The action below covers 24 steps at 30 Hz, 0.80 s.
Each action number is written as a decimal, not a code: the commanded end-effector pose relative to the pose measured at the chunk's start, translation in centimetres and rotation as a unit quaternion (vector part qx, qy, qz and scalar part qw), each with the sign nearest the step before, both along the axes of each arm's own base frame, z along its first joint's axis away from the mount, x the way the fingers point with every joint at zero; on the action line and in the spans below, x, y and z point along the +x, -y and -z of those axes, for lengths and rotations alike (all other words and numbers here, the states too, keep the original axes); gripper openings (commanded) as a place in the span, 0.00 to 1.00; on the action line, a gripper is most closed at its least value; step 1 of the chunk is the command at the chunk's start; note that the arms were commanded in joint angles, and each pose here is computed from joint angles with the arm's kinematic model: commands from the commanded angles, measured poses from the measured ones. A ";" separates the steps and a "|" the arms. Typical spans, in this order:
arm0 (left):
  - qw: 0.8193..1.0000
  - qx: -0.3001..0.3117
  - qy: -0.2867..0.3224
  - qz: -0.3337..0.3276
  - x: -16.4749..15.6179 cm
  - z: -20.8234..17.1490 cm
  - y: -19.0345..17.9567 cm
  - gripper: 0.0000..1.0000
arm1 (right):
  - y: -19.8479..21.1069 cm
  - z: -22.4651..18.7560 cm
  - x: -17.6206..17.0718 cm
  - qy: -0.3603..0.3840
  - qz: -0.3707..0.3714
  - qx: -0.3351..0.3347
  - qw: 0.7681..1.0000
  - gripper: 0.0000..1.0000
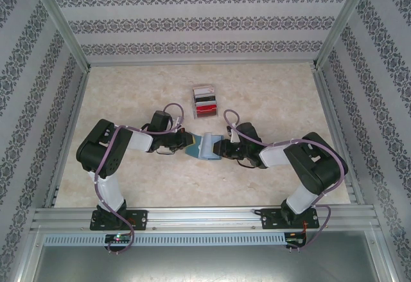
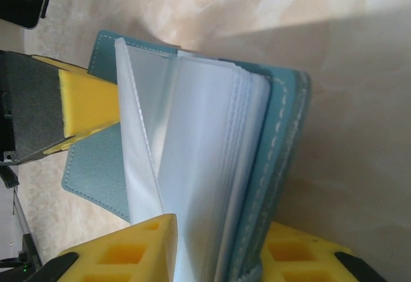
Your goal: Put the credit cards into the card holder
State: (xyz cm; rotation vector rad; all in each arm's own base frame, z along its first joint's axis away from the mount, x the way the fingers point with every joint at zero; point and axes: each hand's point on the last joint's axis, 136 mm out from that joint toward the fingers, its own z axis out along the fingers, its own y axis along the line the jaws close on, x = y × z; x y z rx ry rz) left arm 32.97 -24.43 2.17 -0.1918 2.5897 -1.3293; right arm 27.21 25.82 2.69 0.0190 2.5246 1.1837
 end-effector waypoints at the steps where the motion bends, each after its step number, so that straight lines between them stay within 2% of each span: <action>1: 0.996 0.074 -0.035 -0.044 -0.1 4.6 -2.7 0.00 | 0.2 3.2 -1.0 -0.025 -0.006 -0.043 0.999 0.34; 14: 0.996 0.070 -0.030 -0.049 0.1 4.2 -2.9 0.01 | -1.2 3.6 -1.1 -0.033 -0.033 -0.036 0.998 0.43; 17: 0.996 0.060 -0.028 -0.056 0.2 3.8 -3.0 0.07 | -1.6 3.5 -1.1 -0.032 -0.039 -0.033 0.998 0.45; 22: 0.996 0.037 -0.028 -0.080 0.7 3.3 -3.8 0.13 | -1.9 3.6 -1.0 -0.035 -0.043 -0.035 0.998 0.46; 24: 0.995 0.027 -0.027 -0.088 0.9 3.1 -4.0 0.21 | -1.9 3.7 -0.9 -0.038 -0.042 -0.036 0.998 0.47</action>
